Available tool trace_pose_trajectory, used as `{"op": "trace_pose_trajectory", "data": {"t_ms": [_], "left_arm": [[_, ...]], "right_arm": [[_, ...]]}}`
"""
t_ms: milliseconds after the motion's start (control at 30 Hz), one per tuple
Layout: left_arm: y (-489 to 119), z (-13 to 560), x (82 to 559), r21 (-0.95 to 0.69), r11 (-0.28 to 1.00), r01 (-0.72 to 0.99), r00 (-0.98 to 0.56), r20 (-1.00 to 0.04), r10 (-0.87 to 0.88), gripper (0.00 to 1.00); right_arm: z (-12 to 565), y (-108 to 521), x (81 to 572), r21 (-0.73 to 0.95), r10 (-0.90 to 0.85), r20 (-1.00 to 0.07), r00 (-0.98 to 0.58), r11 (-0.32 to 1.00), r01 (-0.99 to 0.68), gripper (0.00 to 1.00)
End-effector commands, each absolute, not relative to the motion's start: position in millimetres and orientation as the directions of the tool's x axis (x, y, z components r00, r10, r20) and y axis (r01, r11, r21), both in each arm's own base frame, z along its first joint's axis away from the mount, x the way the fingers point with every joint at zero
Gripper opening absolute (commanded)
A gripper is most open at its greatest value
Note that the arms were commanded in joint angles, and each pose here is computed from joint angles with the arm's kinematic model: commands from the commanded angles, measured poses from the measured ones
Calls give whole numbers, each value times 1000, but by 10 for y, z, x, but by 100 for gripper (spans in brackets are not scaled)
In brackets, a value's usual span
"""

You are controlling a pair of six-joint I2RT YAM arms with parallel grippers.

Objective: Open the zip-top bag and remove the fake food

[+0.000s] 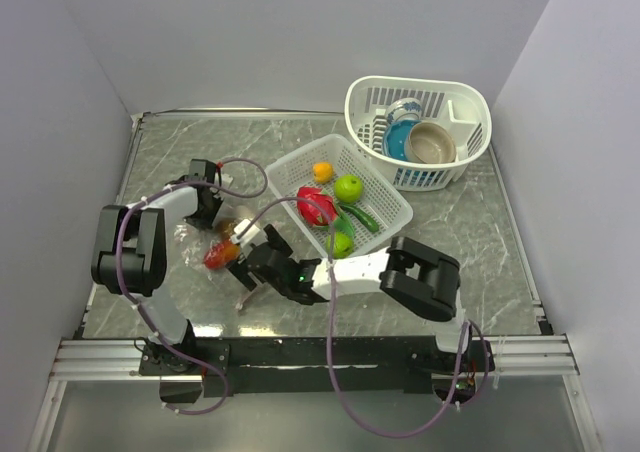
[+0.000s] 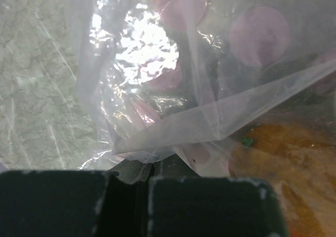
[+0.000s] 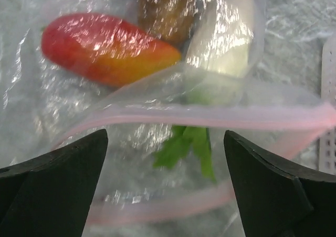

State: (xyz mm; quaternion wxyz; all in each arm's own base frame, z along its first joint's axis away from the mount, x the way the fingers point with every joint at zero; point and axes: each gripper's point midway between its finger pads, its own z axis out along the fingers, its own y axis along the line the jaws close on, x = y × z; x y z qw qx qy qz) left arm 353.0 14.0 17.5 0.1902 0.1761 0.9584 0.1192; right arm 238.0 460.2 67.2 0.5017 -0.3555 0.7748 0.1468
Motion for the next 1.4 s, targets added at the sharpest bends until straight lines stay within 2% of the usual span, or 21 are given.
{"op": "trace_pose_trajectory", "data": {"t_ms": [0, 200, 233, 300, 333, 367, 400, 533, 600, 633, 733, 833, 867, 1000, 1167, 1267, 1367], "left_arm": [[-66, 107, 3320, 213, 919, 332, -871, -304, 385, 1], [-104, 47, 3281, 210, 913, 349, -869, -293, 399, 1], [-102, 45, 3291, 212, 913, 348, -868, -295, 399, 1], [-90, 48, 3303, 220, 912, 346, -868, -295, 400, 1], [-83, 43, 3296, 223, 911, 346, -867, -294, 401, 1], [-79, 51, 3313, 228, 910, 346, -865, -298, 404, 1], [-73, 44, 3311, 231, 909, 347, -865, -296, 405, 1], [-72, 58, 3339, 235, 910, 343, -864, -302, 404, 1], [-70, 68, 3354, 238, 911, 338, -864, -306, 400, 1], [-69, 84, 3376, 241, 912, 333, -864, -310, 397, 1], [-47, 109, 3439, 255, 912, 320, -863, -318, 392, 1], [-30, 131, 3563, 275, 914, 299, -862, -332, 382, 1], [-28, 88, 3574, 274, 915, 297, -867, -323, 379, 1], [-41, 74, 3681, 274, 918, 285, -869, -329, 368, 1], [12, 98, 3703, 296, 914, 278, -869, -328, 370, 1], [13, 133, 3701, 294, 916, 275, -868, -333, 367, 1], [-10, 179, 3681, 281, 920, 274, -865, -345, 363, 1]], "right_arm": [[882, 4776, 2675, -143, -328, -924, -196, 772, -620, 100], [796, 4734, 2982, -185, -346, -916, -204, 815, -550, 100], [775, 4725, 2997, -182, -345, -915, -210, 816, -549, 97], [711, 4698, 2990, -153, -339, -909, -242, 813, -562, 82], [691, 4677, 2980, -147, -337, -907, -251, 814, -562, 55], [689, 4665, 2967, -131, -324, -909, -263, 820, -557, 43], [658, 4635, 2936, -130, -332, -904, -269, 814, -566, 39], [607, 4564, 2889, -126, -340, -894, -290, 814, -567, 37], [620, 4536, 2867, -116, -336, -894, -297, 813, -570, 28], [640, 4542, 2842, -109, -336, -893, -300, 808, -579, 17], [785, 4541, 2720, -67, -331, -887, -323, 783, -618, 0], [1062, 4487, 2470, 28, -302, -874, -380, 751, -659, 0], [1312, 4462, 2377, 69, -267, -885, -382, 737, -673, 0], [1496, 4134, 2033, 140, -261, -863, -432, 699, -701, 0], [1973, 3607, 1915, 195, -143, -893, -427, 732, -653, 0], [1987, 3099, 2091, 119, -106, -909, -404, 861, -494, 0], [2080, 2518, 2362, 45, -28, -944, -329, 976, -212, 0]]}}
